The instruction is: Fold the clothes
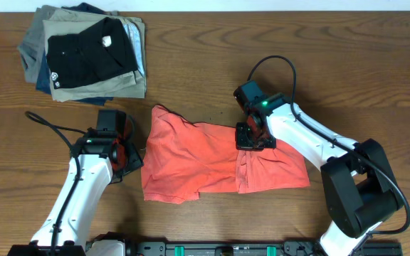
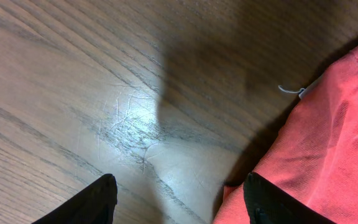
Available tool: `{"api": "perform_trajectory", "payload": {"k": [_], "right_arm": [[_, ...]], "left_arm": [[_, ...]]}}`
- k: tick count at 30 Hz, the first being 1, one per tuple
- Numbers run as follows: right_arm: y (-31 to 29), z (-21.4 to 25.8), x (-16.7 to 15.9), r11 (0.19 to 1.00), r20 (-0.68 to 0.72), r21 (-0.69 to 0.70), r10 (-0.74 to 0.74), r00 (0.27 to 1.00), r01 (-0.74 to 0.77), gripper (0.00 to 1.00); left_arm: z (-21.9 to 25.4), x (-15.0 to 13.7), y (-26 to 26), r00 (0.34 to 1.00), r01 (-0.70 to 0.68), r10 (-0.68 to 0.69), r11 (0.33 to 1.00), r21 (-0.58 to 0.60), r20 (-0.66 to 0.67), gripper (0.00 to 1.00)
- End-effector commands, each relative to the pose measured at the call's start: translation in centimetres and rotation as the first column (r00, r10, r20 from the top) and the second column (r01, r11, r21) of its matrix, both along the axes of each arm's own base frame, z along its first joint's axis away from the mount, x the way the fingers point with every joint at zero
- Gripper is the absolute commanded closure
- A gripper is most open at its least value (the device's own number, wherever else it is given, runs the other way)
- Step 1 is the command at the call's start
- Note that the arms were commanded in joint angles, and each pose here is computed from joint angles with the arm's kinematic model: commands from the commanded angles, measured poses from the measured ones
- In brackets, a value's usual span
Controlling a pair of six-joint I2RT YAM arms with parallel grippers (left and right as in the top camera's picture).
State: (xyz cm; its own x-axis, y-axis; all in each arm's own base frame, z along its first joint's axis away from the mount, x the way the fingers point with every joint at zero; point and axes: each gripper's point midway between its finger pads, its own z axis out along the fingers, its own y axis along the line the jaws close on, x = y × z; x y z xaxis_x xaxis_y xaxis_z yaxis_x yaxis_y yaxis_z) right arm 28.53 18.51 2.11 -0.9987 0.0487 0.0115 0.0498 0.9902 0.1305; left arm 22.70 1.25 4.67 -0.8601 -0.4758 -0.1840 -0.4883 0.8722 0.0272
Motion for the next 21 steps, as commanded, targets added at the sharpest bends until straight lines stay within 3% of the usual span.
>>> {"api": "perform_trajectory", "payload": {"k": [1,16,21], "right_arm": [[1.2,1.0,0.5,0.999,0.009,0.039,0.008,1.0,-0.009,0.99],[2.6,1.5,0.6,0.994,0.004,0.109,0.021,1.0,-0.021,0.99],[4.8,2.0,0.4,0.974,0.021,0.204,0.099,0.995,-0.101,0.99]], "left_arm": [[-0.2,-0.2,0.4,1.0,0.003,-0.003,1.0,0.017,-0.009,0.34],[-0.2,-0.2,0.4,1.0,0.003,-0.003,1.0,0.017,-0.009,0.34],[-0.2,-0.2,0.4,1.0,0.003,-0.003,1.0,0.017,-0.009,0.34]]}}
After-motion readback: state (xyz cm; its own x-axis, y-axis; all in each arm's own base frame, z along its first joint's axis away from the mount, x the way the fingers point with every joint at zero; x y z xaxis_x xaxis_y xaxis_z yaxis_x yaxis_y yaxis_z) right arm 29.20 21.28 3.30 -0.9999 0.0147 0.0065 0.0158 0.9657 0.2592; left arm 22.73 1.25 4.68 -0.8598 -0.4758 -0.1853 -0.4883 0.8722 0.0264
